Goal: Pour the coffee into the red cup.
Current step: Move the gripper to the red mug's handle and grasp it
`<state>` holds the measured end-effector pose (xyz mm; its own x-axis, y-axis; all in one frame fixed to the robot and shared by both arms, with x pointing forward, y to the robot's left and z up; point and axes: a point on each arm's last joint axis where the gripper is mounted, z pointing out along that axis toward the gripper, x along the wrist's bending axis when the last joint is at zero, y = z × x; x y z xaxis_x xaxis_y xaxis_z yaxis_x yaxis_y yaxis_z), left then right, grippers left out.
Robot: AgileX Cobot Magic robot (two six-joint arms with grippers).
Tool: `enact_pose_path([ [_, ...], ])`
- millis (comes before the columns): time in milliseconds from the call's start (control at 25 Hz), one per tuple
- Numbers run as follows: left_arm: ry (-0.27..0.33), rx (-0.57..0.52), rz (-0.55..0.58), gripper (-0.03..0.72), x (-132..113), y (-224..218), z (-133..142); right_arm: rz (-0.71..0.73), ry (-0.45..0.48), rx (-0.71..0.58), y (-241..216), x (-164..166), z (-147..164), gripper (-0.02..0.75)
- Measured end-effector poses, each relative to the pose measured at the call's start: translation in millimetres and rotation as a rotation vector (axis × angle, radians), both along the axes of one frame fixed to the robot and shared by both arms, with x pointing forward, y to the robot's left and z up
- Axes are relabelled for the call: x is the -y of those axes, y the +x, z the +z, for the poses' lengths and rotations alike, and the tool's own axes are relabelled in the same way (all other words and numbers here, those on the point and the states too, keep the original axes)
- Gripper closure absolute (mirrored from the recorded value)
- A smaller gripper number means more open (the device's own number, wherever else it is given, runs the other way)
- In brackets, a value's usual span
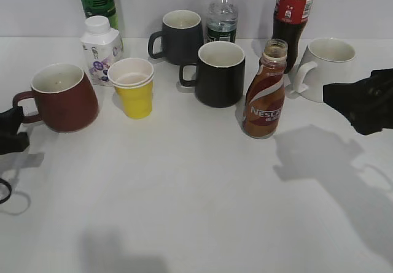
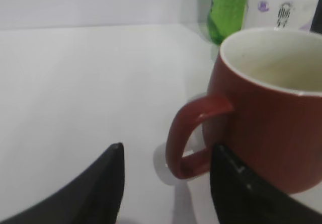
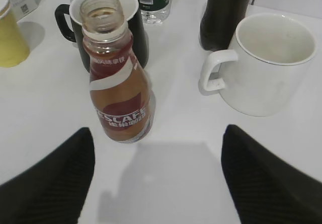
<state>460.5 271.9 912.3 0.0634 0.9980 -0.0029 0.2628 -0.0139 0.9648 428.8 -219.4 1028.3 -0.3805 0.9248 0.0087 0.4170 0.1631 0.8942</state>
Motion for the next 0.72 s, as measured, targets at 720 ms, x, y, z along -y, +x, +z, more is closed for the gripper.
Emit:
enact_pose_path([
  [720,-0.001,0.017,0.007,0.351,10,57,-20,0.000,0.001,0.000,0,0,0,0.152],
])
